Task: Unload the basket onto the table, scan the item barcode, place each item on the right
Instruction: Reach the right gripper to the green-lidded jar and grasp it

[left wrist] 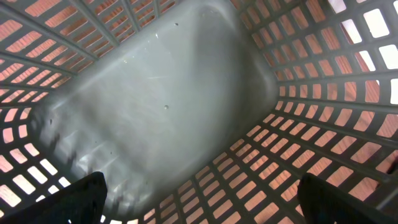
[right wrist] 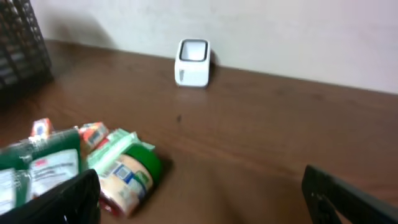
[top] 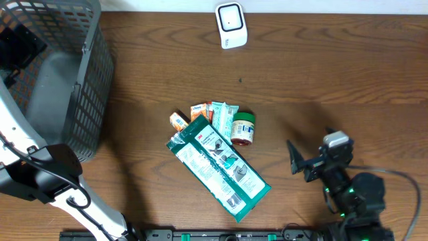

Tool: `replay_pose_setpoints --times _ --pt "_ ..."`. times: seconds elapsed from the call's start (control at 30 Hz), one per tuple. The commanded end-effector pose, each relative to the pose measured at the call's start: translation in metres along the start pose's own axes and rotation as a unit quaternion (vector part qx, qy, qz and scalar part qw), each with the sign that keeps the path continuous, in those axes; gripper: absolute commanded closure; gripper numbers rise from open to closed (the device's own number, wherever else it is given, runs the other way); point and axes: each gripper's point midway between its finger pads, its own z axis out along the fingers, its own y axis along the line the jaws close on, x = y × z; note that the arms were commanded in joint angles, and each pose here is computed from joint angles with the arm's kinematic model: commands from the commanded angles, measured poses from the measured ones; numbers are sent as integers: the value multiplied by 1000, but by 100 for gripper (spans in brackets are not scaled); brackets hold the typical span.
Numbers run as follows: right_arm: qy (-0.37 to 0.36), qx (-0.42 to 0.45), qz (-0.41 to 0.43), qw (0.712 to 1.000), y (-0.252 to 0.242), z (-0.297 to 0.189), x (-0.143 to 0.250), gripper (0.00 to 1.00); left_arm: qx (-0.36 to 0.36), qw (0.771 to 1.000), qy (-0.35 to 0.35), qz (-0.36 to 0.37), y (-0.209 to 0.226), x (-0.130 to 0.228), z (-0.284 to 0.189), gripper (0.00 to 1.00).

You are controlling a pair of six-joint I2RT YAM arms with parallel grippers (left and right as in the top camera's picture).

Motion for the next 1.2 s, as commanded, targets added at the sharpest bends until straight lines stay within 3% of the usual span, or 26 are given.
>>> replay_pose_setpoints --times 0.0,0.17,0.3,0.5,0.77,0.83,0.87,1.0,1.17 --pt "12 -10 40 999 5 -5 -46 1 12 1000 -15 2 -4 -1 -15 2" --pt "90 -8 69 993 5 -7 -93 1 12 1000 -15 2 -4 -1 -15 2" --pt "209 -8 78 975 5 -12 -112 1 12 1000 -15 2 -4 -1 -15 2" --pt "344 -11 94 934 5 -11 -107 1 12 1000 -15 2 -4 -1 -15 2" --pt "398 -100 192 892 37 20 -92 1 12 1000 -15 2 -4 -1 -15 2" --pt "417 -80 235 875 36 29 -85 18 12 1000 -15 2 -4 -1 -15 2" --pt "425 -67 249 868 35 32 -80 19 12 1000 -15 2 -4 -1 -15 2" --pt "465 48 271 842 21 47 -52 20 12 1000 -15 2 -5 -1 -15 2" --pt "494 129 231 828 30 71 -22 11 12 1000 -15 2 -4 -1 -15 2"
